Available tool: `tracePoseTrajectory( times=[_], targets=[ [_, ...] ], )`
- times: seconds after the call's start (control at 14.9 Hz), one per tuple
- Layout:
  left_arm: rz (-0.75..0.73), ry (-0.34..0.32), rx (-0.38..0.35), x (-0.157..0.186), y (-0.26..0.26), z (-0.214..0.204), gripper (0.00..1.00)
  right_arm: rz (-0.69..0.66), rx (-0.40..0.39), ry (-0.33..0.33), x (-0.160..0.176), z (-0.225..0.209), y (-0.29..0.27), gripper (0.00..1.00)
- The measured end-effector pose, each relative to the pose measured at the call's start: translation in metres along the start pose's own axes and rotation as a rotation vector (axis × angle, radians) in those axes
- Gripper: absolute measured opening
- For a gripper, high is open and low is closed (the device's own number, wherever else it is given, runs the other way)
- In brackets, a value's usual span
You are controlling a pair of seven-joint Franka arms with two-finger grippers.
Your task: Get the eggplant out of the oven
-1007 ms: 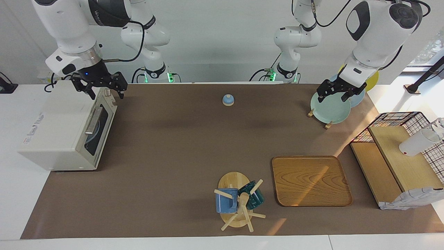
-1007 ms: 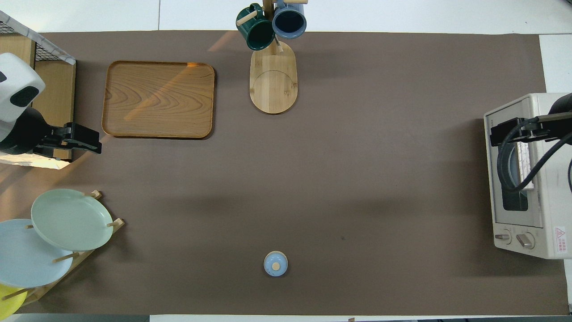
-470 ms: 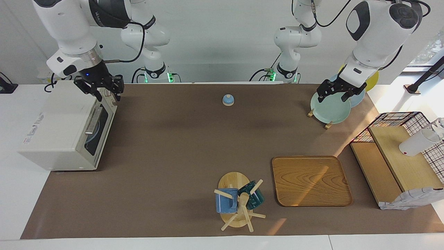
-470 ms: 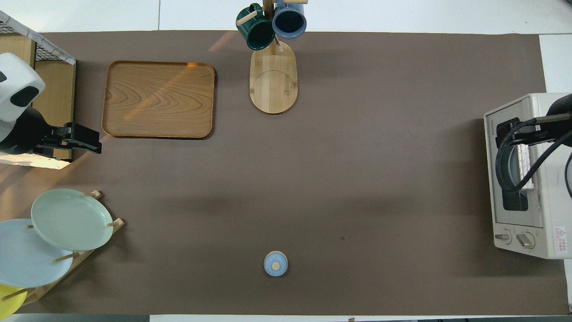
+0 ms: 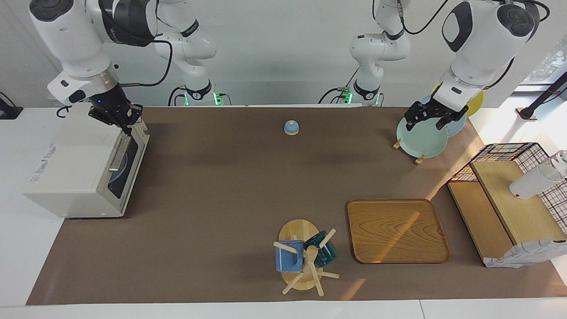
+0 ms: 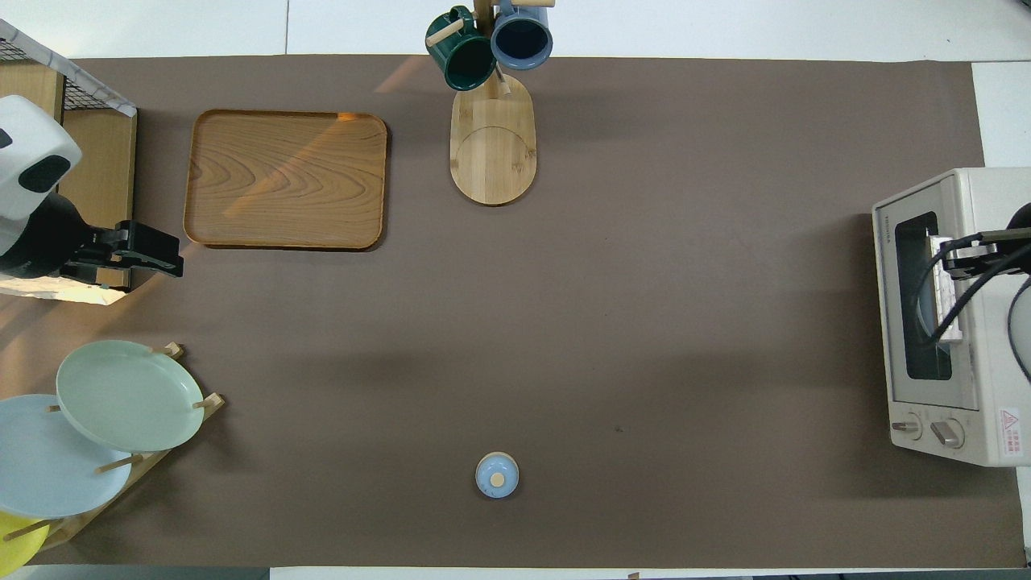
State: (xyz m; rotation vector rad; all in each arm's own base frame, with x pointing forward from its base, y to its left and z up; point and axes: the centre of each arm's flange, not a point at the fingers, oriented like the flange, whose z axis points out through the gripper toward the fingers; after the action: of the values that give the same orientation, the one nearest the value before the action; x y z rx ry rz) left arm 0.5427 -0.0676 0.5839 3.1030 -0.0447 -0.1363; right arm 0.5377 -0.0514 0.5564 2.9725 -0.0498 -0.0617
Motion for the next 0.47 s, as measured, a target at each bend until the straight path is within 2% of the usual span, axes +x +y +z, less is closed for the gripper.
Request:
tracePoseTrajectory(
  times=[0.27, 0.47],
  targets=[
    [0.000, 0.000, 0.000, 0.000, 0.000, 0.000, 1.00, 0.043, -0.096, -0.040, 0.001, 0.041, 0.006, 0.01],
    [0.000, 0.000, 0.000, 0.000, 0.000, 0.000, 1.00, 0.087, -0.125, -0.071, 0.004, 0.060, 0.007, 0.01]
  ],
)
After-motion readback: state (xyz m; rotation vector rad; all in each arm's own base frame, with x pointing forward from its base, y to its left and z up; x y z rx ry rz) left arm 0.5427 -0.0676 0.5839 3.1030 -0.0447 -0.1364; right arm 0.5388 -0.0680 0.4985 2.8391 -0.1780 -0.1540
